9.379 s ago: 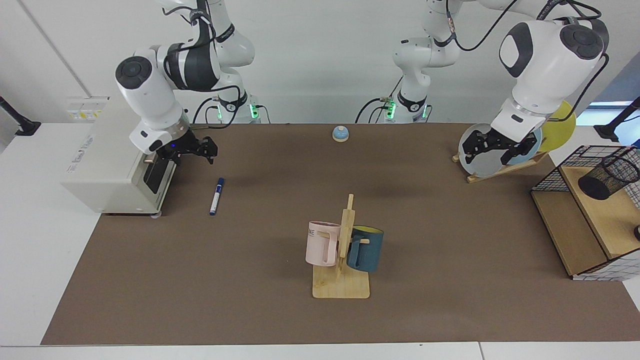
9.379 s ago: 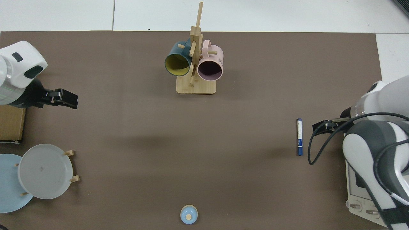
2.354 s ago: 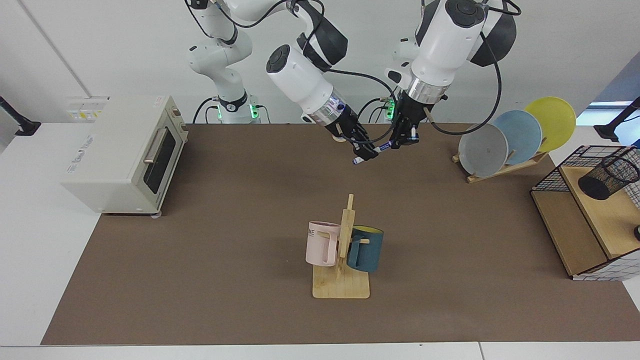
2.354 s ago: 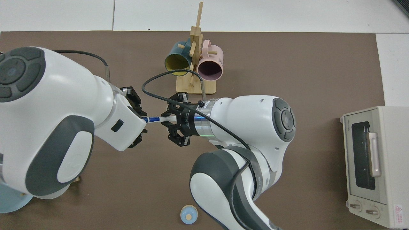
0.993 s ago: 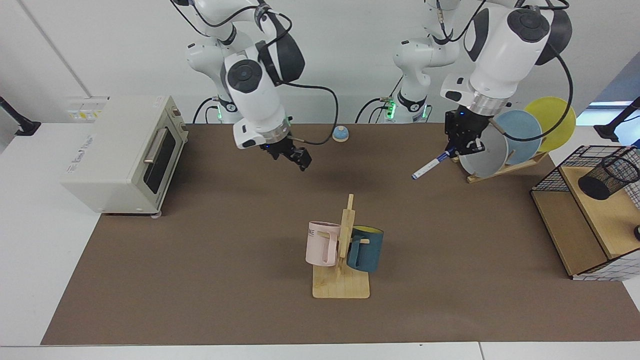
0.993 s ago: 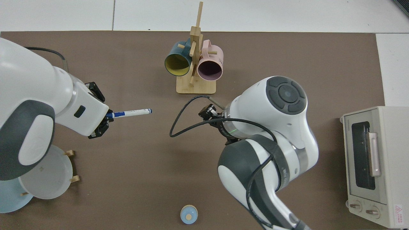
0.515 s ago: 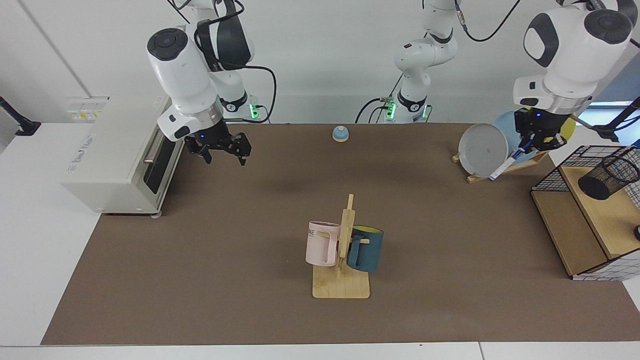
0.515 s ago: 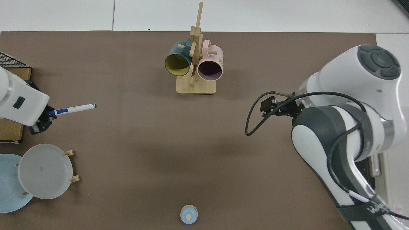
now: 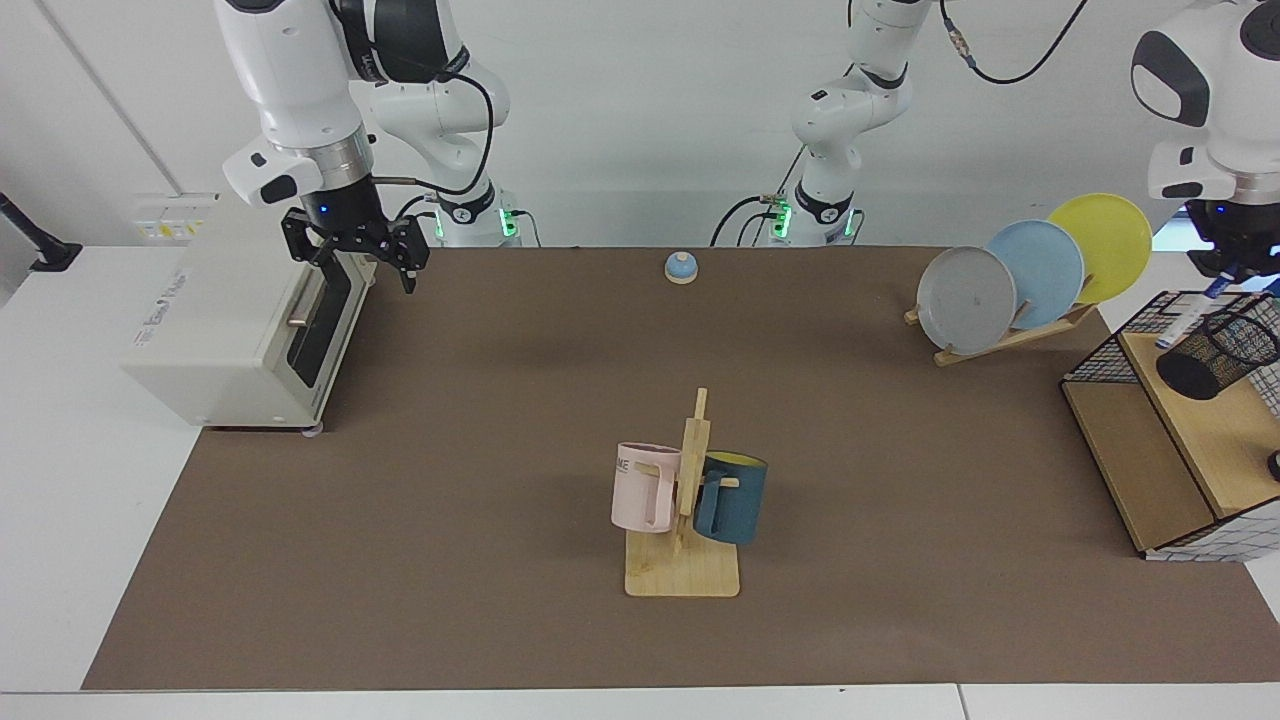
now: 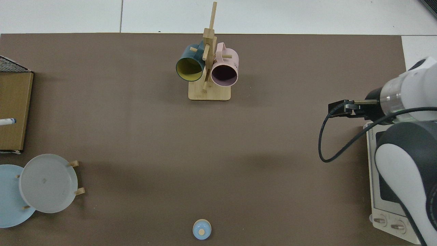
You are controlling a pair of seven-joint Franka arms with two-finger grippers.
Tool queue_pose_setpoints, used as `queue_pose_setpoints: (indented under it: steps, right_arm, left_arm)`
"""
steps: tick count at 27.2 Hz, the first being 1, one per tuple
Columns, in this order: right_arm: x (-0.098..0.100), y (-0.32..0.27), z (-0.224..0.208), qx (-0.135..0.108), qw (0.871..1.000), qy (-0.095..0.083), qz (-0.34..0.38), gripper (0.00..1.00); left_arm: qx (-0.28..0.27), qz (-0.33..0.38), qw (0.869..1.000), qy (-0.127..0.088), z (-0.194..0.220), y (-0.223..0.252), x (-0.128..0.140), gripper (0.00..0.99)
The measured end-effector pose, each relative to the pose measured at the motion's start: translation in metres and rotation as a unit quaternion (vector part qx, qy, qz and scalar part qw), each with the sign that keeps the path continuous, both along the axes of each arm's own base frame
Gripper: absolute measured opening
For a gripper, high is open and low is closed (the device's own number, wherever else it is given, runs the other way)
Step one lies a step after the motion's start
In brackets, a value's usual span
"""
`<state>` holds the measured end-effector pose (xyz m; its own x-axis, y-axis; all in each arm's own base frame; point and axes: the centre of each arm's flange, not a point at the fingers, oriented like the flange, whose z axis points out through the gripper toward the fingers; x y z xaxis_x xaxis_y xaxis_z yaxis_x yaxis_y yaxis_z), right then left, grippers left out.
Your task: Put markers into pen holder
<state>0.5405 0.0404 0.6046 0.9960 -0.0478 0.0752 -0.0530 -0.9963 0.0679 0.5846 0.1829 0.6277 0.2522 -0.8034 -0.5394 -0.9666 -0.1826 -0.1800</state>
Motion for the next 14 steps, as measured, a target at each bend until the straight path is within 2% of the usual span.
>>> queue_pose_setpoints:
  steps: [2,7,9,14]
  right_arm:
    - [-0.007,-0.001,0.009,-0.008,1.0,-0.001,0.015,1.0]
    - [-0.024,-0.022,0.031,-0.017,0.999,0.017,0.045,1.0]
    - [-0.027,-0.035,0.039,-0.017,0.998,0.019,0.054,1.0]
    - [-0.028,-0.044,0.05,-0.017,0.998,0.016,0.066,1.0]
  left_arm:
    - [0.022,-0.024,0.999,-0.014,0.007,0.012,0.008,0.176]
    - [0.058,-0.076,0.995,-0.039,0.021,0.044,0.023,0.176]
    - [0.075,-0.096,0.992,-0.033,0.023,0.052,0.026,0.176]
    - [0.114,-0.13,0.985,0.004,0.025,0.063,0.026,0.176]
